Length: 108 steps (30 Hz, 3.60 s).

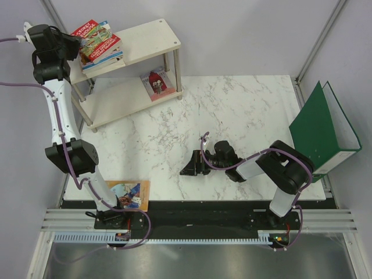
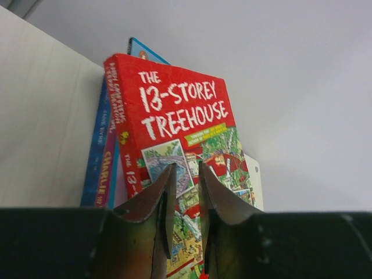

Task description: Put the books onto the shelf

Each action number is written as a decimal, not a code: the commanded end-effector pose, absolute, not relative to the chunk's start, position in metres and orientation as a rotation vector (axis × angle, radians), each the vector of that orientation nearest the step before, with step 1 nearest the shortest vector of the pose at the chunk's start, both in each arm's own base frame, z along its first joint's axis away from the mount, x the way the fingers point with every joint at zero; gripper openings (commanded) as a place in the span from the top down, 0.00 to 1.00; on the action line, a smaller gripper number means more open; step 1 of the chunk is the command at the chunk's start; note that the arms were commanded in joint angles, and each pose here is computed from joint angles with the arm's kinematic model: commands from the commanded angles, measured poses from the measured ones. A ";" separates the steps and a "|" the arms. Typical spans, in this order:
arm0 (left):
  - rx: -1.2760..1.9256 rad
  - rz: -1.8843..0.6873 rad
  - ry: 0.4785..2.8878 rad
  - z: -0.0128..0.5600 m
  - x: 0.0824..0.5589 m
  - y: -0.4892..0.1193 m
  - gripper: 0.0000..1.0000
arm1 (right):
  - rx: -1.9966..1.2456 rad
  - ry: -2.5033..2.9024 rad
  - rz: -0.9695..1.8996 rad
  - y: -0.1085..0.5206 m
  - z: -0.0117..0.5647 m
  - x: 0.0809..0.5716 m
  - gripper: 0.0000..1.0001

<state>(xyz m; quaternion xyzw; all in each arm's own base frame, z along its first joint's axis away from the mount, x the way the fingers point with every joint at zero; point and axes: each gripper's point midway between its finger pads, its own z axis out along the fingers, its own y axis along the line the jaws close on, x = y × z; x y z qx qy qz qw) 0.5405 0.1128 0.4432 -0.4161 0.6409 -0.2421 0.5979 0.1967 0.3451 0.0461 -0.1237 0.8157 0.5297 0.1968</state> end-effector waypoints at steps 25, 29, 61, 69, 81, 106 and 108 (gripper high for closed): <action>-0.333 -0.218 1.567 0.490 0.537 -0.059 0.84 | -0.299 2.588 1.321 0.315 -0.018 0.166 0.02; -0.345 -0.178 1.579 0.484 0.538 -0.054 0.84 | -0.299 2.589 1.321 0.315 -0.018 0.166 0.02; -0.422 -0.096 1.669 0.458 0.517 -0.024 0.83 | -0.302 2.595 1.325 0.316 -0.020 0.166 0.02; -0.403 -0.134 1.593 0.478 0.506 -0.021 0.83 | -0.299 2.602 1.333 0.316 -0.022 0.164 0.02; -0.400 -0.181 1.598 0.475 0.512 -0.025 0.83 | -0.300 2.604 1.338 0.317 -0.023 0.164 0.02; -0.346 -0.290 1.635 0.477 0.508 -0.024 0.81 | -0.296 2.616 1.340 0.317 -0.026 0.163 0.02; -0.336 -0.287 1.640 0.477 0.506 -0.025 0.80 | -0.294 2.614 1.340 0.317 -0.026 0.164 0.02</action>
